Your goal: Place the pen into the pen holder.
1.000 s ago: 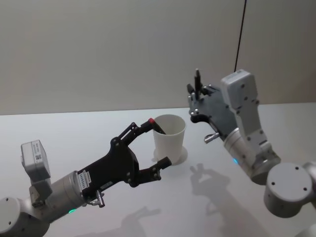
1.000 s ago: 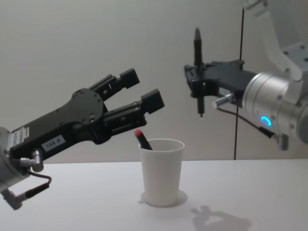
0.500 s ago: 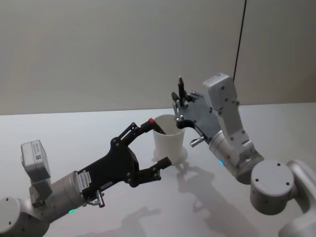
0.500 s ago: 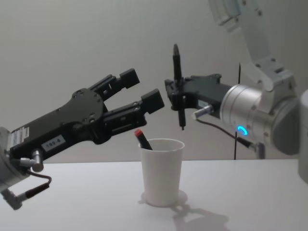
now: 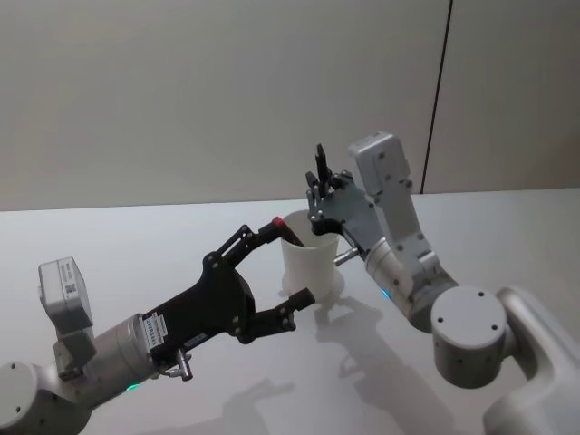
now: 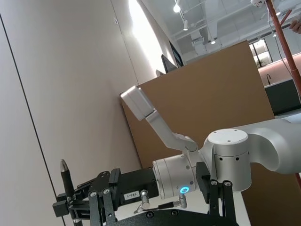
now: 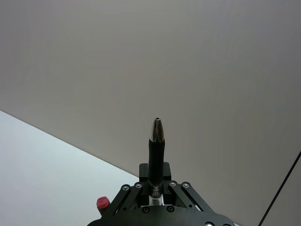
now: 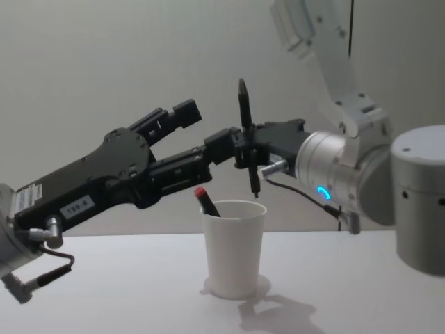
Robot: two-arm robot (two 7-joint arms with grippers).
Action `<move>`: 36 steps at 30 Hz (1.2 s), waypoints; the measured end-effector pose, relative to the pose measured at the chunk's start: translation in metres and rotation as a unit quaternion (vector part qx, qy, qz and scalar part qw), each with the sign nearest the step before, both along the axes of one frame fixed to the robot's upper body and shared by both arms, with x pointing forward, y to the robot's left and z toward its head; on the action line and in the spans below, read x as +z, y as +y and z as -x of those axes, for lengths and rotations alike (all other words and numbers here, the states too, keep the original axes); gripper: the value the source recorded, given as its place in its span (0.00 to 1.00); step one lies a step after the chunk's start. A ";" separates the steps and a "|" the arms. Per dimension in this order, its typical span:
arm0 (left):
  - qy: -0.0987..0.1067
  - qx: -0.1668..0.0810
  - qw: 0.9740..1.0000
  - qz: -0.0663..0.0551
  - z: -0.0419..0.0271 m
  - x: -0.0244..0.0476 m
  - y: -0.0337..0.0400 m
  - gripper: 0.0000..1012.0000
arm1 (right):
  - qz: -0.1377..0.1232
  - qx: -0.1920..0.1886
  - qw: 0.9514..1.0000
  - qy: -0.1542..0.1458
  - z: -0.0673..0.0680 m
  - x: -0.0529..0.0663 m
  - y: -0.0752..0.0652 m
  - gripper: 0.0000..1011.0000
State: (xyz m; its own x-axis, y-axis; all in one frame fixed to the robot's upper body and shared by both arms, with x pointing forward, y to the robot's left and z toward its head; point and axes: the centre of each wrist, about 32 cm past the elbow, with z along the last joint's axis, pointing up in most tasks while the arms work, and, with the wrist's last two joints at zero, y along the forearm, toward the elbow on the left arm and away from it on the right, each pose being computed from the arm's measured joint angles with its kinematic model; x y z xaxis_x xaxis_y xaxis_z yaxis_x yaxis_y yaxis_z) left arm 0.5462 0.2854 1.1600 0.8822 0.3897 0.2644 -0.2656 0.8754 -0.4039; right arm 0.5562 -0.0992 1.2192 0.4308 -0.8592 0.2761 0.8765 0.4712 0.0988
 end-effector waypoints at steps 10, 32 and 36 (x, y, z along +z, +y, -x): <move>0.000 0.000 1.000 0.000 0.0000 0.0000 0.0000 0.99 | -0.003 -0.018 1.000 0.006 -0.006 -0.001 0.011 0.14; 0.000 0.000 1.000 0.000 0.0000 0.0000 0.0000 0.99 | -0.015 -0.013 1.000 -0.001 -0.017 -0.003 0.020 0.75; 0.000 0.000 1.000 0.000 0.0000 0.0000 0.0000 0.99 | -0.017 -0.011 1.000 -0.003 -0.018 -0.004 0.021 0.88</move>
